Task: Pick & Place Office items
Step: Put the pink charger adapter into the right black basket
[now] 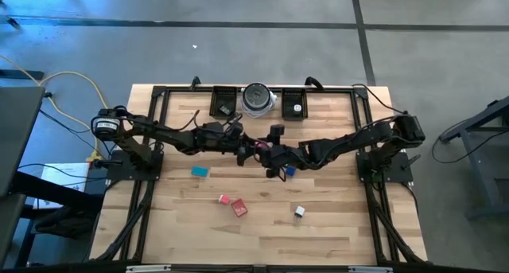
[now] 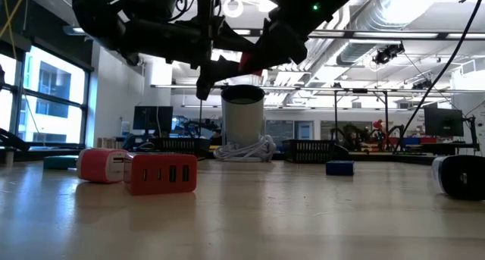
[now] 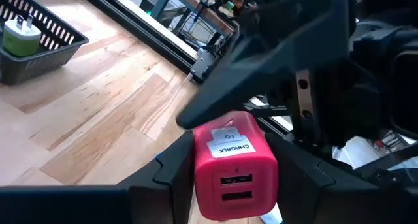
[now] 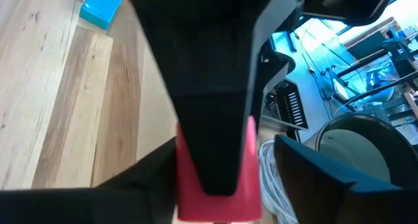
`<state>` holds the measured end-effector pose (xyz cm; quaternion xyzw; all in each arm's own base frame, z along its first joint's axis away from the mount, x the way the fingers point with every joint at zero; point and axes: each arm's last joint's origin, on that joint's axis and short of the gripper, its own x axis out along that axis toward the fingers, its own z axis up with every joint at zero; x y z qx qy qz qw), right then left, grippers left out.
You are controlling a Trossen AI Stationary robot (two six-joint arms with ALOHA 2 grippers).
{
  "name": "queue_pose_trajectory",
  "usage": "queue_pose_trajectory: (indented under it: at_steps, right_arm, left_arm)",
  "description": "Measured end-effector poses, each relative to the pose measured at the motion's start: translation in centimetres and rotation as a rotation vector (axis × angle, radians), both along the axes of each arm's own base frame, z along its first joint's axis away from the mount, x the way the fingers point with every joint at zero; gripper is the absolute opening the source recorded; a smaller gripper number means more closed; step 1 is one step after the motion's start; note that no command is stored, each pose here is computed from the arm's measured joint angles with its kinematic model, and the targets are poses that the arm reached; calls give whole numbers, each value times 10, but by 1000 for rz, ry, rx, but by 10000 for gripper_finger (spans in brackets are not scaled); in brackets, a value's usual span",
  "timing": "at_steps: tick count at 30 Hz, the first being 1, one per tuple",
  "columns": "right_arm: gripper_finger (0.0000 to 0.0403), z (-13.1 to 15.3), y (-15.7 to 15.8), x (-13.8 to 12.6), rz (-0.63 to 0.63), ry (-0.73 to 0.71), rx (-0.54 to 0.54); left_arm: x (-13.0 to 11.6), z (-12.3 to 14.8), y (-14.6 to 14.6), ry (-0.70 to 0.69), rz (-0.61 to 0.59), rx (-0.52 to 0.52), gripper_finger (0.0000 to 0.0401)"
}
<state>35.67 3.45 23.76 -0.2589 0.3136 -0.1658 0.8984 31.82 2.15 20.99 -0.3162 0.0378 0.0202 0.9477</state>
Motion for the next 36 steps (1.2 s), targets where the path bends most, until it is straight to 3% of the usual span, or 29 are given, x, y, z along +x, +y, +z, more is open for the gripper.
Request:
queue_pose_trajectory:
  at_steps: [6,18,30,36]
  right_arm:
    - [270,0,0,0,-1,-5,-1]
    - [278,9,20,-15,2,50,-81]
    - [277,35,22,-43,-44,18,22]
    - [277,36,18,-48,-28,38,121]
  left_arm:
    - [0,0,0,4,-10,24,152]
    - [-1,1,0,1,-35,114,152]
    - [-1,-1,3,20,-34,227,152]
    - [-1,-1,0,23,-56,369,152]
